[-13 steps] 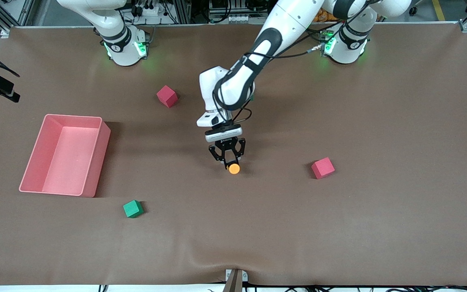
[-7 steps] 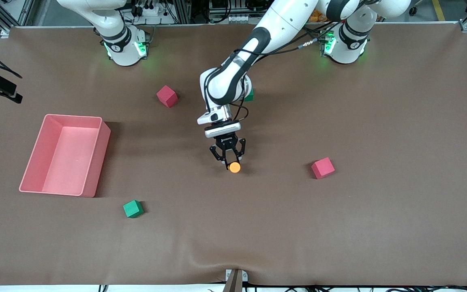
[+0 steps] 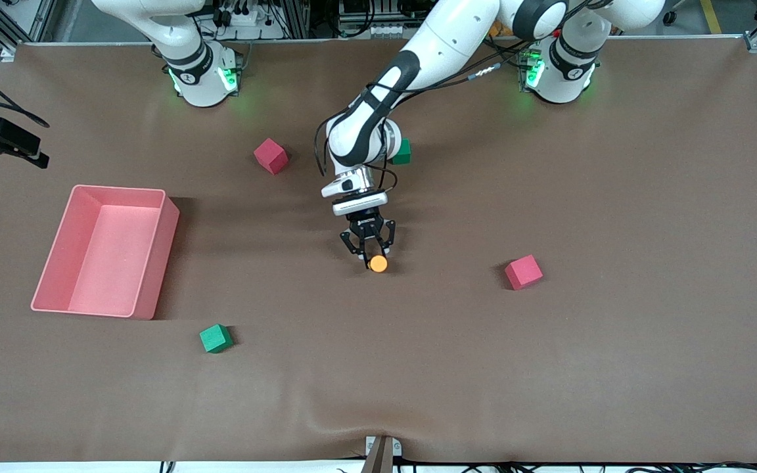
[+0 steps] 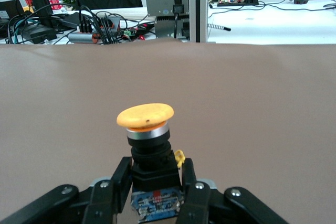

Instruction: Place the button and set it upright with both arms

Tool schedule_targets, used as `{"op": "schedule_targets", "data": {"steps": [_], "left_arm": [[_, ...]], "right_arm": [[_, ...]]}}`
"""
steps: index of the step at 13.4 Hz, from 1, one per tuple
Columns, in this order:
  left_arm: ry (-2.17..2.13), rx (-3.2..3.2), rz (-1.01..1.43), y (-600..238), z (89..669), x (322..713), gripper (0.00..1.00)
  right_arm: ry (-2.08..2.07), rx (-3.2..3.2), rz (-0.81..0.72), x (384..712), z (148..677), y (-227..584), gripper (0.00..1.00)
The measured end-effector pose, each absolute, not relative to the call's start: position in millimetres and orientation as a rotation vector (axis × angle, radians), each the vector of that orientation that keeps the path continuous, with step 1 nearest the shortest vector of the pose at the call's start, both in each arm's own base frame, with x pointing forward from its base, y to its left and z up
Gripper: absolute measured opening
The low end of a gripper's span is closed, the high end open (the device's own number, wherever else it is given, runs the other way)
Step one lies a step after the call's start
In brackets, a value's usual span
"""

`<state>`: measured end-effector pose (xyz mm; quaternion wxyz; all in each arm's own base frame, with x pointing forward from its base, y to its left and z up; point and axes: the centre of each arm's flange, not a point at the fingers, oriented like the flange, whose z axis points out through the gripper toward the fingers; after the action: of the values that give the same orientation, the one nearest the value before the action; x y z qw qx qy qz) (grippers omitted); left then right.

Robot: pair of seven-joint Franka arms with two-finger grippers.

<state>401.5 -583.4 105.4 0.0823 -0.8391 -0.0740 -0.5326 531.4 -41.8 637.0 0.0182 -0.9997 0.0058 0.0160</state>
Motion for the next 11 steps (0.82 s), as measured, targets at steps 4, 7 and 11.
{"op": "schedule_targets", "data": {"steps": [4, 7, 11], "left_arm": [[-0.219, -2.480, -1.591, -578, 90, 400, 0.43], [-0.218, -2.441, -1.619, -578, 91, 401, 0.43], [-0.220, -2.405, -1.673, -586, 98, 395, 0.43]], "right_arm": [[0.018, -3.105, 0.050, 531, 637, -42, 1.00], [0.018, -3.105, 0.050, 531, 637, -42, 1.00], [0.018, -3.105, 0.052, 531, 636, -42, 1.00]]}}
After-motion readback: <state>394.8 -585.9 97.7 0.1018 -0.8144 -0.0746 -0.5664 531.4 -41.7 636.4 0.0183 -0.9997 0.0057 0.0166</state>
